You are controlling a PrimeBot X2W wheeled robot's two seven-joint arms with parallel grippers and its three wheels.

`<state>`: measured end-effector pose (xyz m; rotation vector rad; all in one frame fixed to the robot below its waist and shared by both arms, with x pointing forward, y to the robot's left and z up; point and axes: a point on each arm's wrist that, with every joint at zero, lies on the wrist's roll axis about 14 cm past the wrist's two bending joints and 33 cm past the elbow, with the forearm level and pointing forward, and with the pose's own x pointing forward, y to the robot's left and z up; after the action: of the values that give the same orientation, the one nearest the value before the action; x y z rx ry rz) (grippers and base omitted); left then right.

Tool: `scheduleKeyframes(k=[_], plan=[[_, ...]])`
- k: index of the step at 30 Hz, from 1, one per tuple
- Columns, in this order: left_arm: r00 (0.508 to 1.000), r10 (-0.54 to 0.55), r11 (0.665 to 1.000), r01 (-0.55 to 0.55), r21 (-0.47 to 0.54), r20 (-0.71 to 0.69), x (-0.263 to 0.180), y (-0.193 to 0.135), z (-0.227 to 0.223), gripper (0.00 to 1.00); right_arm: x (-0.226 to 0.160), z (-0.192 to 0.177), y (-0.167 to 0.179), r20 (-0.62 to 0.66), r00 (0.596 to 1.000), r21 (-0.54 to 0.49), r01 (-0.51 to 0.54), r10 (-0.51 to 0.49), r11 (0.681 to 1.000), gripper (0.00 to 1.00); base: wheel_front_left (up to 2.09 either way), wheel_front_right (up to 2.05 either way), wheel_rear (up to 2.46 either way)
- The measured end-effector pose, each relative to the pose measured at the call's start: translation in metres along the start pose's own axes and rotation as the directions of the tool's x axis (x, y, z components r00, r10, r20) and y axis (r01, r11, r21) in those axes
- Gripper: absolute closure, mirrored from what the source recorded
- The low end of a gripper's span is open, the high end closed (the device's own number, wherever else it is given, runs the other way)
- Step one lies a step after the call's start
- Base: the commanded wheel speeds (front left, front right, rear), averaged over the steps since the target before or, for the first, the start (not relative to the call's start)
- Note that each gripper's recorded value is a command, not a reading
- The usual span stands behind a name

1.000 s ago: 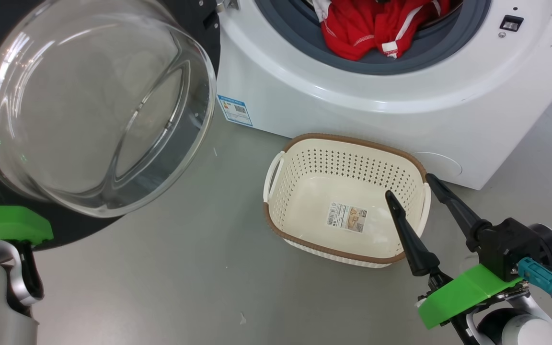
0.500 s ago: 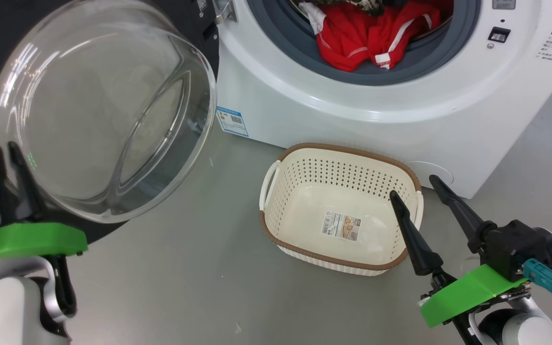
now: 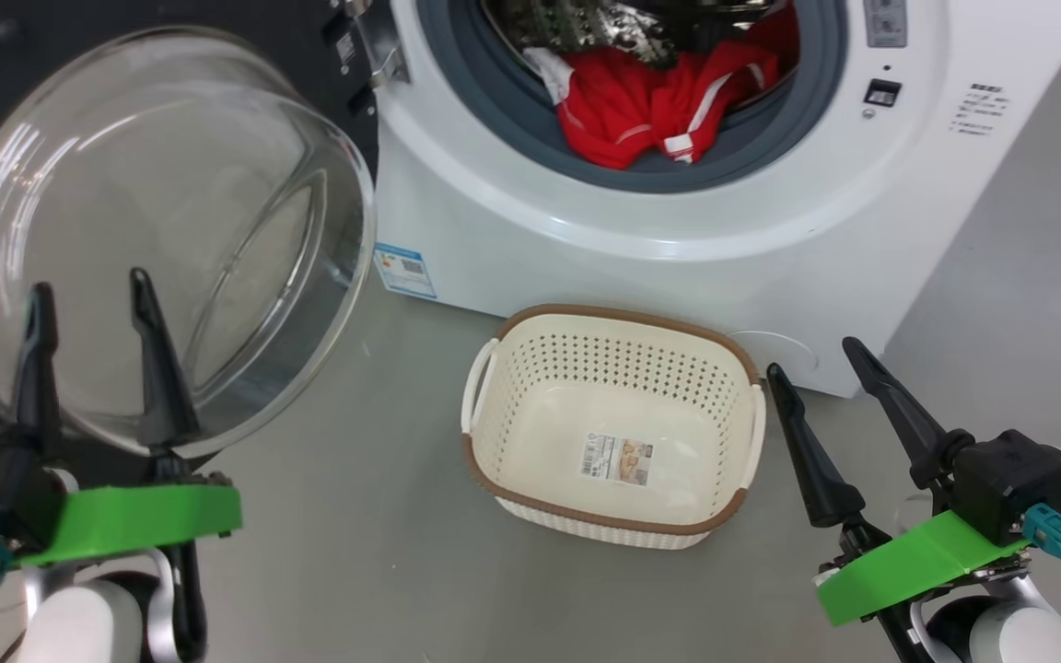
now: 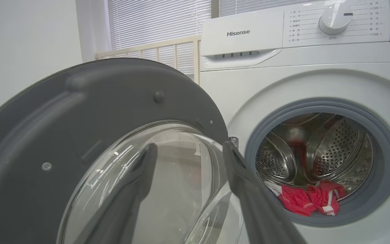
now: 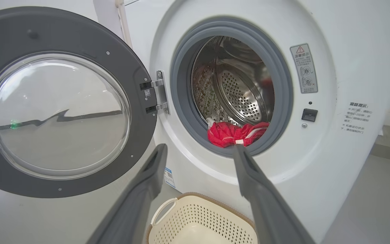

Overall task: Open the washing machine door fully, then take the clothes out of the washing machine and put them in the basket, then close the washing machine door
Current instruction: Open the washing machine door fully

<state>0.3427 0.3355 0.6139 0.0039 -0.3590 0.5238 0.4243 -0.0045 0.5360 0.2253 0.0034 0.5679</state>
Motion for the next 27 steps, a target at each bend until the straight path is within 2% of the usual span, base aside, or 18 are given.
scheduleKeyframes(k=[8, 13, 19, 27], plan=[[0.992, -0.126, 0.991, 0.126, -0.051, -0.005, -0.007, -0.041, 0.004, 0.00, -0.018, 0.009, -0.022, 0.038, 0.996, -0.017, 0.078, -0.077, 0.997, 0.00, 0.00, 0.00, 0.00], [0.976, -0.218, 0.972, 0.214, -0.100, -0.026, -0.013, -0.069, -0.003, 0.00, -0.036, 0.009, -0.037, 0.043, 0.990, -0.023, 0.139, -0.138, 0.990, 0.00, 0.00, 0.00, 0.00], [0.938, -0.343, 0.931, 0.332, -0.154, -0.056, -0.021, -0.108, -0.012, 0.00, -0.055, 0.020, -0.057, 0.079, 0.974, -0.032, 0.215, -0.212, 0.976, 0.00, 0.00, 0.00, 0.00], [0.899, -0.426, 0.891, 0.399, -0.217, -0.100, -0.033, -0.138, -0.028, 0.00, -0.086, 0.030, -0.082, 0.120, 0.942, -0.043, 0.320, -0.313, 0.947, 0.00, 0.00, 0.00, 0.00]])
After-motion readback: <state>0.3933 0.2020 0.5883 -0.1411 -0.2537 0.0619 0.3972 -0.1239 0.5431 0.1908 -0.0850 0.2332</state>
